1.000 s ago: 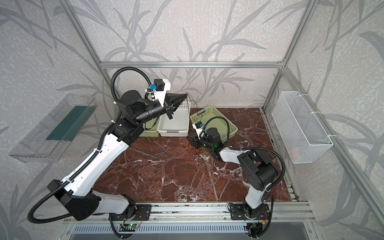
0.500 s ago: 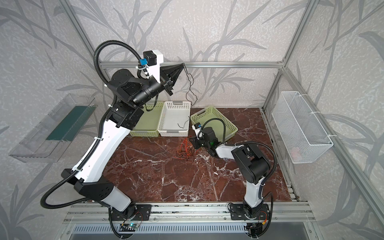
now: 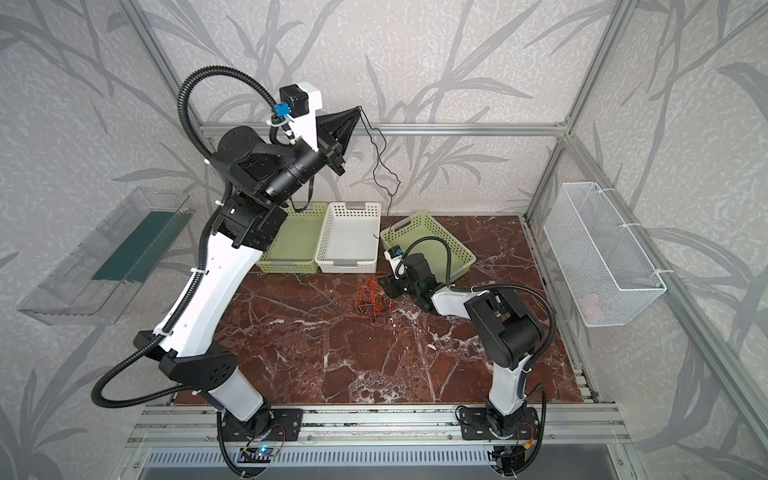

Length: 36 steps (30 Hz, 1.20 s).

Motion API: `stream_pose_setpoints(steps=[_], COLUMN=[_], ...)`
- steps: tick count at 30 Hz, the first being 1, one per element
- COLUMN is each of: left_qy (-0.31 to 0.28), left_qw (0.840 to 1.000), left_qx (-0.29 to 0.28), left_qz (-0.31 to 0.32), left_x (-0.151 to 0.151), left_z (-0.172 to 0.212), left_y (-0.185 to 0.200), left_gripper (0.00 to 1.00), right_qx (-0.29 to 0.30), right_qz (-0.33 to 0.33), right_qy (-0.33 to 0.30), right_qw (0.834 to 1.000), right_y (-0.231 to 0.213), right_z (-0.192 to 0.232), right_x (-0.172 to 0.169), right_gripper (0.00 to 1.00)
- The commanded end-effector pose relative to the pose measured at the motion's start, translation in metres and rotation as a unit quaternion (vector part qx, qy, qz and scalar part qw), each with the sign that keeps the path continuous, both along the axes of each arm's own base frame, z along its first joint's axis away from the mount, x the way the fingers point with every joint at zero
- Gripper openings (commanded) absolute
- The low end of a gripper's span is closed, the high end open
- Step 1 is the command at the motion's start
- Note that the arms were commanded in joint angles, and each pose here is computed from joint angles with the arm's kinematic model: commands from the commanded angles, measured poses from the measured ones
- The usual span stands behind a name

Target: Untangle the cables

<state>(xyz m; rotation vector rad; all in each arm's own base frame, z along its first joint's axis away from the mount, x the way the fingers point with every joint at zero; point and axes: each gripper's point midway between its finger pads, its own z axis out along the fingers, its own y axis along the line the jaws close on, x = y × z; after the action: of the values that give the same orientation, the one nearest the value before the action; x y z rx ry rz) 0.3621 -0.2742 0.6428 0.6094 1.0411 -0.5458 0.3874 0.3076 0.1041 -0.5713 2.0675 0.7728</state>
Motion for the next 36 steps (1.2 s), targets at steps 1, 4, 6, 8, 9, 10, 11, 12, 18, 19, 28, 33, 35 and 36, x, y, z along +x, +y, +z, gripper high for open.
stream_pose_setpoints(steps=[1, 4, 6, 8, 9, 10, 11, 12, 18, 19, 28, 33, 35, 36], left_qy=[0.0, 0.0, 0.006, 0.016, 0.021, 0.025, 0.029, 0.033, 0.063, 0.068, 0.125, 0.169, 0.2, 0.214], left_qw=[1.0, 1.0, 0.999, 0.999, 0.999, 0.999, 0.998, 0.998, 0.994, 0.993, 0.981, 0.971, 0.963, 0.96], left_qx=[0.009, 0.022, 0.027, 0.031, 0.031, 0.032, 0.033, 0.033, 0.028, 0.028, 0.037, 0.03, 0.022, 0.019], left_qz=[0.007, 0.012, 0.016, 0.022, 0.025, 0.03, 0.038, 0.044, 0.084, 0.09, 0.145, 0.166, 0.18, 0.179], left_x=[-0.001, 0.003, 0.009, 0.017, 0.021, 0.025, 0.03, 0.035, 0.069, 0.075, 0.137, 0.174, 0.19, 0.196], left_z=[-0.003, -0.011, -0.017, -0.024, -0.028, -0.031, -0.034, -0.037, -0.061, -0.066, -0.132, -0.179, -0.207, -0.22], left_y=[0.002, 0.0, -0.001, 0.001, 0.002, 0.003, 0.006, 0.008, 0.031, 0.035, 0.071, 0.088, 0.098, 0.1], left_gripper=[0.0, 0.0, 0.0, 0.0, 0.0, 0.0, 0.0, 0.0, 0.0, 0.0, 0.0, 0.0, 0.0, 0.0], right_qx=[0.024, 0.019, 0.016, 0.007, 0.0, -0.008, -0.013, -0.017, -0.044, -0.049, -0.072, -0.077, -0.081, -0.083], right_qz=[0.008, 0.017, 0.018, 0.011, 0.005, 0.001, 0.001, 0.001, -0.006, -0.009, -0.04, -0.045, -0.043, -0.041], right_qy=[-0.068, -0.081, -0.085, -0.085, -0.083, -0.08, -0.081, -0.081, -0.085, -0.087, -0.087, -0.081, -0.079, -0.078], right_qw=[0.997, 0.996, 0.996, 0.996, 0.997, 0.997, 0.997, 0.997, 0.995, 0.995, 0.993, 0.993, 0.993, 0.993], right_y=[-0.004, -0.011, -0.015, -0.022, -0.025, -0.029, -0.031, -0.033, -0.051, -0.055, -0.086, -0.092, -0.092, -0.092], right_z=[0.058, 0.075, 0.082, 0.088, 0.088, 0.088, 0.09, 0.091, 0.093, 0.094, 0.089, 0.084, 0.082, 0.081], right_x=[-0.006, -0.018, -0.024, -0.029, -0.03, -0.031, -0.034, -0.036, -0.052, -0.055, -0.069, -0.069, -0.068, -0.068], right_gripper=[0.54, 0.58, 0.61, 0.63, 0.64, 0.64, 0.65, 0.65, 0.67, 0.67, 0.7, 0.7, 0.7, 0.7])
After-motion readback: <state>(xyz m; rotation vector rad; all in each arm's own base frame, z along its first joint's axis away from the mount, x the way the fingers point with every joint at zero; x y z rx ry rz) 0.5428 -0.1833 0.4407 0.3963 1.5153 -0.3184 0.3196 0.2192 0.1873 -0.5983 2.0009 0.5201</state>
